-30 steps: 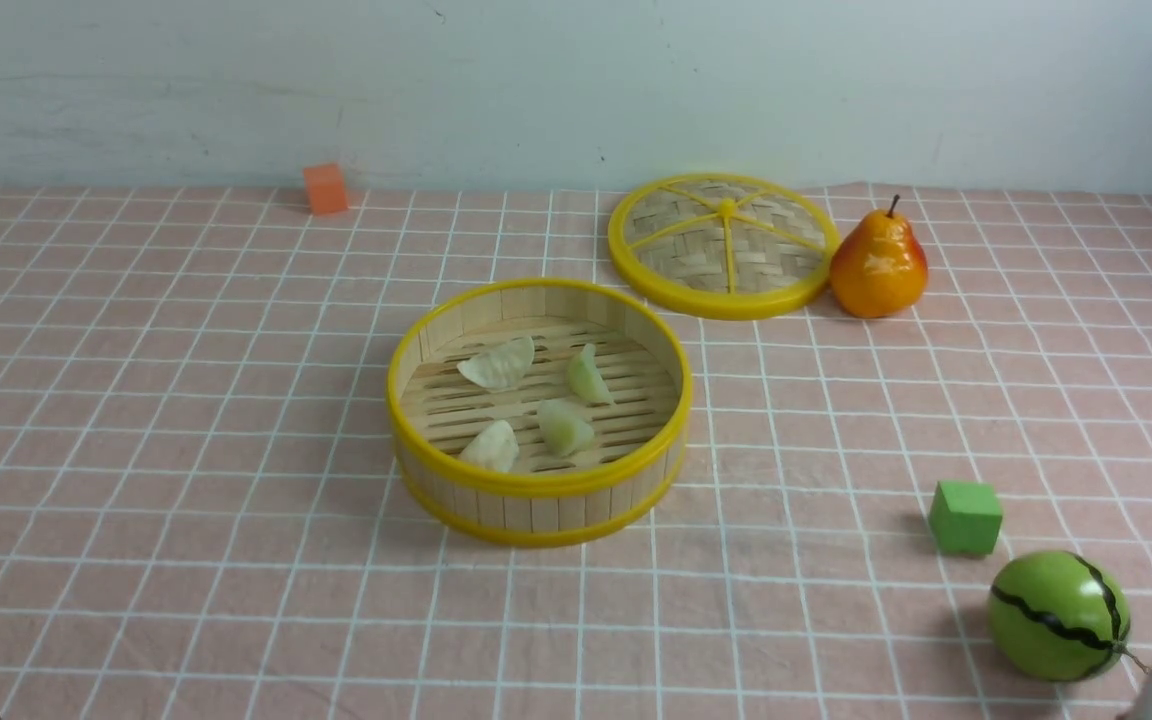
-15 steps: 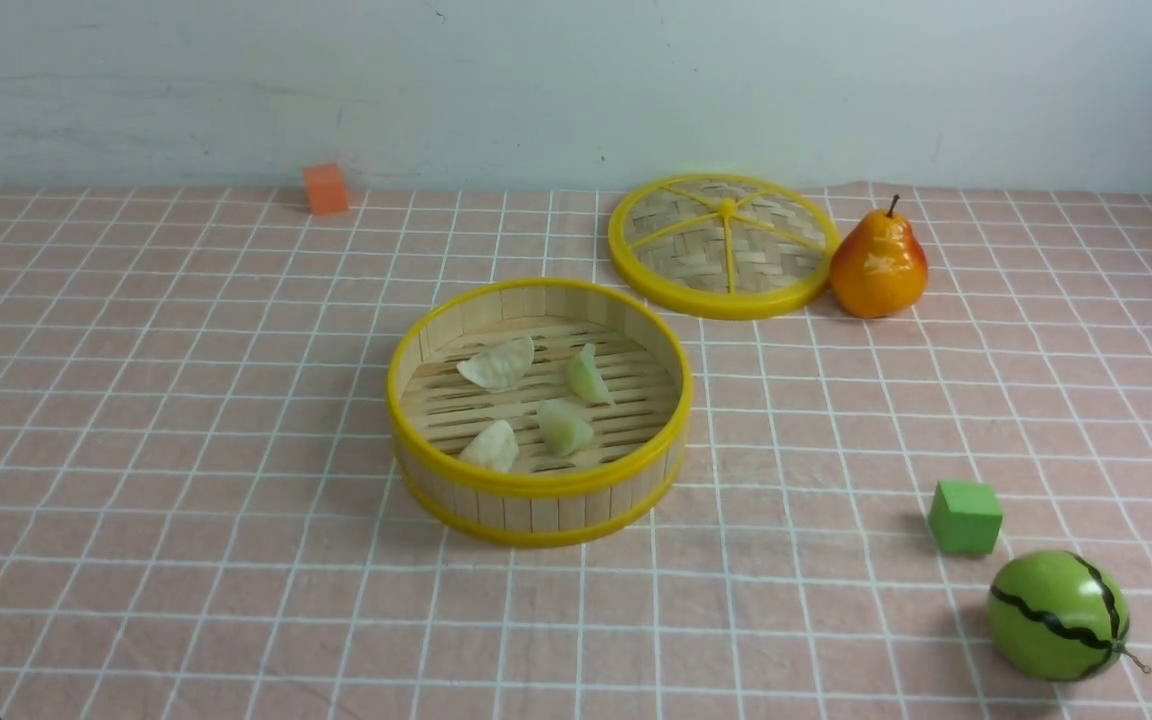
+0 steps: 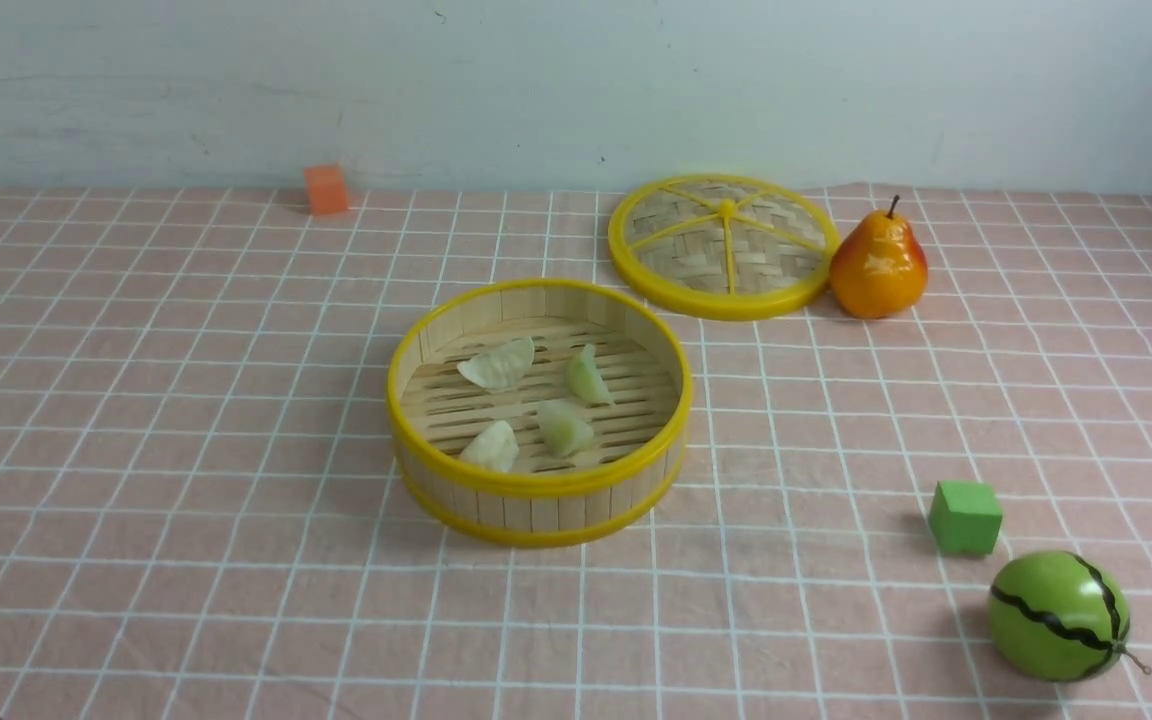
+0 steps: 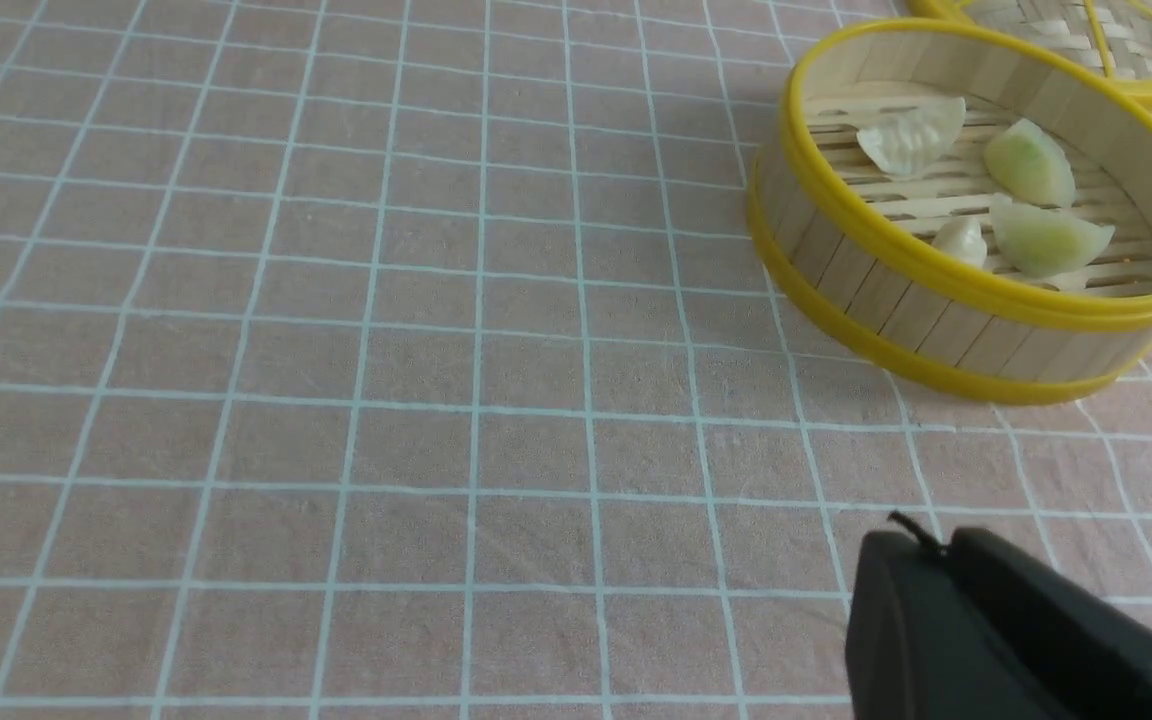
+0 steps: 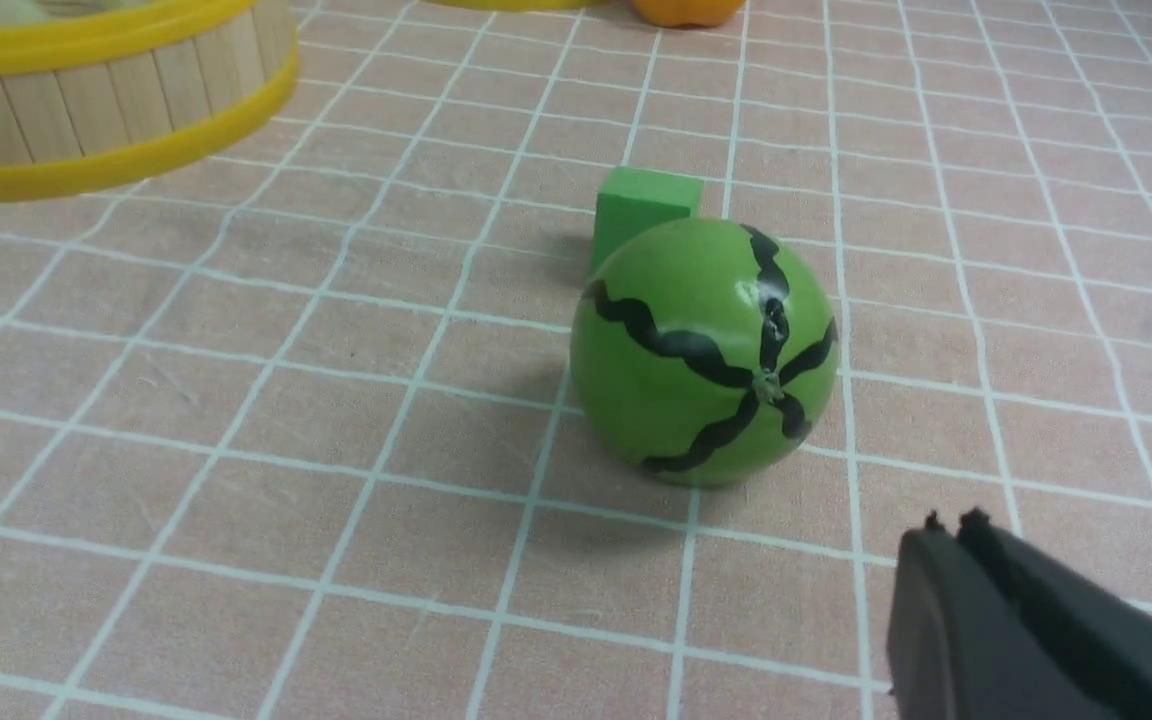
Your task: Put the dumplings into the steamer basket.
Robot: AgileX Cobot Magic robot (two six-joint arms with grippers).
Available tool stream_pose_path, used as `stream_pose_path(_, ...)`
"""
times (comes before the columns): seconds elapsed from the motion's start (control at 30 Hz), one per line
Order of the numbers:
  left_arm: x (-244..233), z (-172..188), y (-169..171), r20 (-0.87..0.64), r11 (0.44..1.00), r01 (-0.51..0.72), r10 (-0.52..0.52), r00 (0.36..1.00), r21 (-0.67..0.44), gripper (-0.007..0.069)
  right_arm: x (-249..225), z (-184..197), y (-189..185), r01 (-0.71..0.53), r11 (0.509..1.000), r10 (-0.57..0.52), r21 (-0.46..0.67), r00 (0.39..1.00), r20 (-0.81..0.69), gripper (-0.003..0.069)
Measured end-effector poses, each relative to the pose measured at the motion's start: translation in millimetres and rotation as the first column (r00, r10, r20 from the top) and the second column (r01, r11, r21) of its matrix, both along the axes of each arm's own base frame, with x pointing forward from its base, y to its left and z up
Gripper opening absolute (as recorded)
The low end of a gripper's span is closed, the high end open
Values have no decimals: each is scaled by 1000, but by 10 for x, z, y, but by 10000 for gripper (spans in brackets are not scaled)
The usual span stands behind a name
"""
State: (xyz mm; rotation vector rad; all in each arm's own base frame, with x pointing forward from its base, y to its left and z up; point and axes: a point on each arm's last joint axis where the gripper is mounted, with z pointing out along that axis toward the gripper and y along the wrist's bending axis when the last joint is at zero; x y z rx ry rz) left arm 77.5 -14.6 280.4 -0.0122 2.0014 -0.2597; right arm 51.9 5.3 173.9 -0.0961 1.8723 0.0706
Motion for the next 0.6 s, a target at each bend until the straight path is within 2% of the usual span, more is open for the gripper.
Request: stream_pose_path(0.6,-29,-30,10,11,1000,1,-1,1000,-4,50,0,1,-2,1,1000,-1,-6,1000,-1,13)
